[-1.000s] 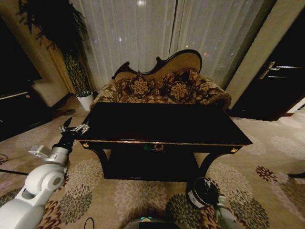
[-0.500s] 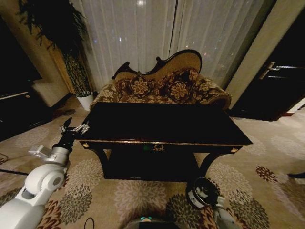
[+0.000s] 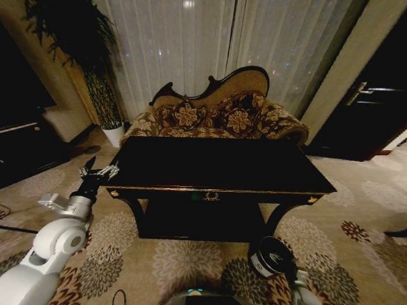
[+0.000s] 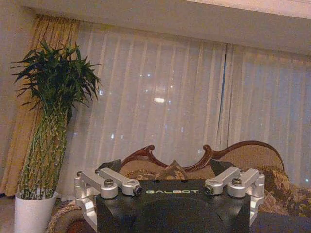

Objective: Move to the front of the table and place the trash on the table into the trash bin.

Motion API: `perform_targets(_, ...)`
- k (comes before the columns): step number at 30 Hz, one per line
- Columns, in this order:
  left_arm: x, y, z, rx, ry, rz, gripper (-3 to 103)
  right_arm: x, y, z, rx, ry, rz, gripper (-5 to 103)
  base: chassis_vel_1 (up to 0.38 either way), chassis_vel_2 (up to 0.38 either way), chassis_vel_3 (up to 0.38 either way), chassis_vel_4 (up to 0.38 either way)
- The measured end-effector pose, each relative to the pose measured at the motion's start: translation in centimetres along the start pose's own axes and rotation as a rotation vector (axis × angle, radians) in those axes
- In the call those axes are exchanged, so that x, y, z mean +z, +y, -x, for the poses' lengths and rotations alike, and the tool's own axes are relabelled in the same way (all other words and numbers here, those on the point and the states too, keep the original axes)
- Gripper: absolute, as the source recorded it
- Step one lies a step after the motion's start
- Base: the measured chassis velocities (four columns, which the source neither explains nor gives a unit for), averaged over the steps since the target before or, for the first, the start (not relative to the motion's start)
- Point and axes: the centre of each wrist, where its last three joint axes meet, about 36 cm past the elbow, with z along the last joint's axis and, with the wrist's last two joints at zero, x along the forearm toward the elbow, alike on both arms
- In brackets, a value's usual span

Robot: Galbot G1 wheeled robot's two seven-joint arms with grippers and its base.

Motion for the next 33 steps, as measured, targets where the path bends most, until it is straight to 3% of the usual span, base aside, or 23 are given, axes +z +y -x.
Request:
perform_targets(9,0.0,0.0,0.0,0.0,0.0,0.0,100,-2.9,-1.2,-4.7,-0.051,-0.132,0.005,100,0.0,0.0,0.0,0.0)
perform_targets(23,0.0,0.0,0.0,0.0,0.0,0.0,100,-7.6,-3.8,-11.0,-0.015,-0.258,-0.006,100,0.0,0.0,0.0,0.0)
perform_targets(33,0.0,0.0,0.0,0.0,0.0,0.0,100,-13.3,-3.7,-13.0,-0.039,-0.383,0.017,100,0.0,0.0,0.0,0.0)
